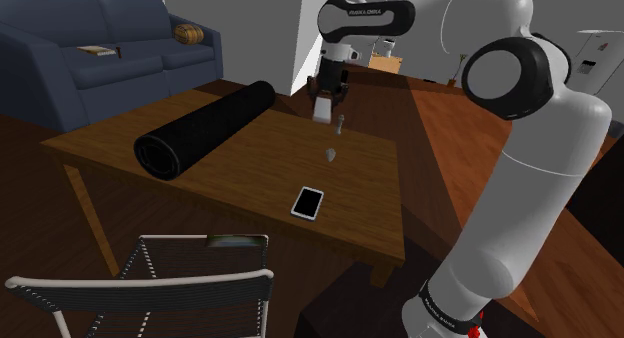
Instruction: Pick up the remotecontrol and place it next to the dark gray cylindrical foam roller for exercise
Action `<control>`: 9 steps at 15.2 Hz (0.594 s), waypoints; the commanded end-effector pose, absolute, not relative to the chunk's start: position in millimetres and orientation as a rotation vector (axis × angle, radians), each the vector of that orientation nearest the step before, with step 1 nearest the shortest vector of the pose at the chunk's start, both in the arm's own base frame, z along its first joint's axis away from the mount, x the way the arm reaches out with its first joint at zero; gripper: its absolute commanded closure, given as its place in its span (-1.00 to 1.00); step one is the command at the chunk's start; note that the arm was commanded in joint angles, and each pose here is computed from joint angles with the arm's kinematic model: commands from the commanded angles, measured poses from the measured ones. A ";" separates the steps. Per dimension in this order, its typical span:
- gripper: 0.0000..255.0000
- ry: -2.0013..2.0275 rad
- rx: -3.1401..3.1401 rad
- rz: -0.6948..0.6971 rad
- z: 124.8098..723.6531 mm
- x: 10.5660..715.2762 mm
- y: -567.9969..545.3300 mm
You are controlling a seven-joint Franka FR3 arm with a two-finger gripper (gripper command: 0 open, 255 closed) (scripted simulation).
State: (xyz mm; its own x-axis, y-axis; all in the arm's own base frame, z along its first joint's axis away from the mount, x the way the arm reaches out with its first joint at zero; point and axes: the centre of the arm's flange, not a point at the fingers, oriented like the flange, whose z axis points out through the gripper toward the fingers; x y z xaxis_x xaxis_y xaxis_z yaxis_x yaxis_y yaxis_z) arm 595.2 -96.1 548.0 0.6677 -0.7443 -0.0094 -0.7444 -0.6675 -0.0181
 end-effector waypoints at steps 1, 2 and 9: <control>1.00 1.274 -2.849 0.001 548.2 599.6 -70.4; 1.00 1.274 -2.849 0.001 548.3 601.8 -57.4; 1.00 1.274 -2.849 0.001 548.4 617.3 33.7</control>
